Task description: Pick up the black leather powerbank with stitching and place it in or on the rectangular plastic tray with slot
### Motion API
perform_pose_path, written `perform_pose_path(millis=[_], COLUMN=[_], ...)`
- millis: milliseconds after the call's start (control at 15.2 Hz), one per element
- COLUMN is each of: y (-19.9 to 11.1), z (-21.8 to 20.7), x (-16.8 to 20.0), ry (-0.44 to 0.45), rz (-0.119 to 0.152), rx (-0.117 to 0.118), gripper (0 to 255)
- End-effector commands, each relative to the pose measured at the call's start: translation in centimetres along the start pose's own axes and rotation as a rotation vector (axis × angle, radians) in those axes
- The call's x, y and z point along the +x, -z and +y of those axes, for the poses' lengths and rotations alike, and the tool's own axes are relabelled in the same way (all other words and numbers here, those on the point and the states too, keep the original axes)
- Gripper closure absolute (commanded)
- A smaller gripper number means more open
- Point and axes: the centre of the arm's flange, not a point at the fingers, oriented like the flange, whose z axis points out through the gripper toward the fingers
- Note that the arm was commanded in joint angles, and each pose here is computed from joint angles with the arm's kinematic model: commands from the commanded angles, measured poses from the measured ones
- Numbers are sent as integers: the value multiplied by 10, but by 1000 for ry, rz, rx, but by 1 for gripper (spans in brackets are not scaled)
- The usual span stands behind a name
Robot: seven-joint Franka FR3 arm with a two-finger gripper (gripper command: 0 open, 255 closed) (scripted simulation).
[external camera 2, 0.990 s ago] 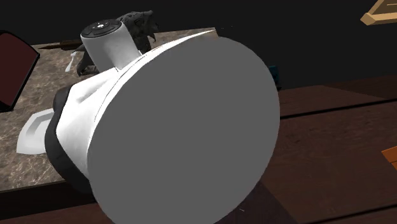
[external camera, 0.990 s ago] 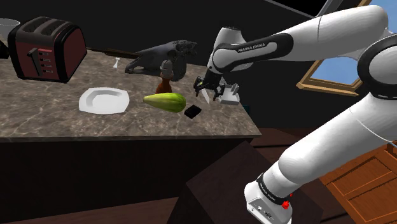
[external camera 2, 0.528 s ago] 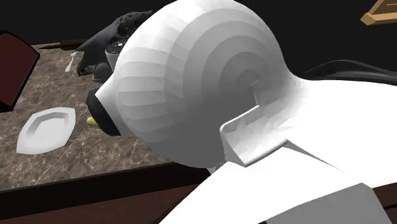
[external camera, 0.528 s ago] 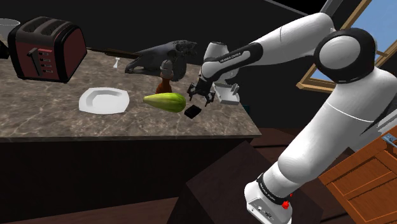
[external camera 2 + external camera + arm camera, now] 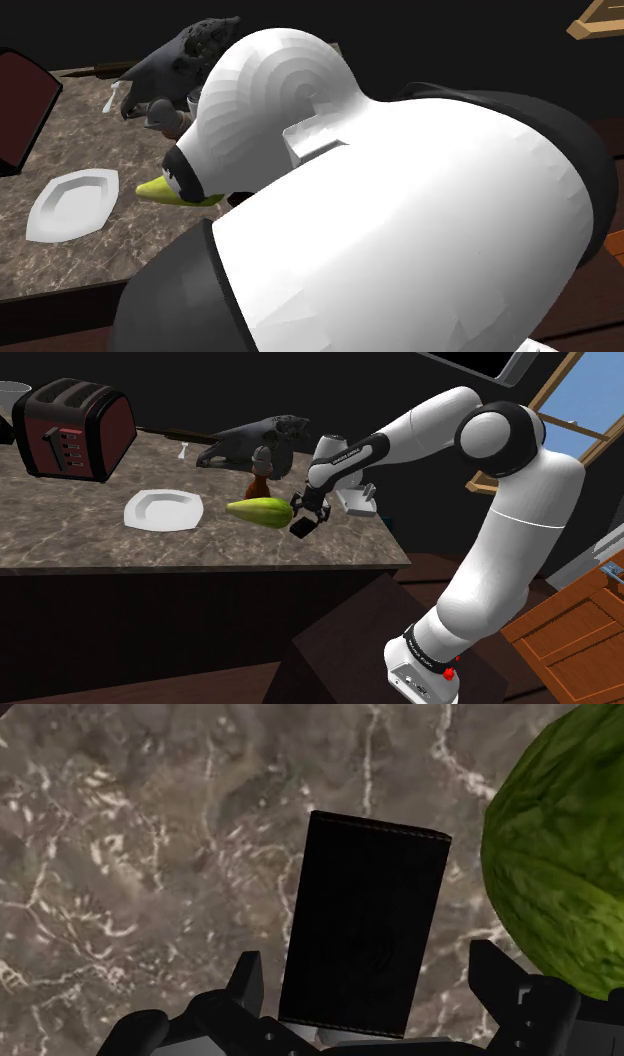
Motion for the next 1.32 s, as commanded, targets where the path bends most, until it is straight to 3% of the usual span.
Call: perform_pose_path(millis=[0, 660, 726, 1254], y=[-15, -23, -23, -26], z=[1, 1, 1, 5], x=[-2, -2, -1, -3], ry=[2, 2, 2, 2], rz=[-5, -5, -5, -4], rx=[-6, -6, -6, -6], gripper=[0, 0, 255, 255])
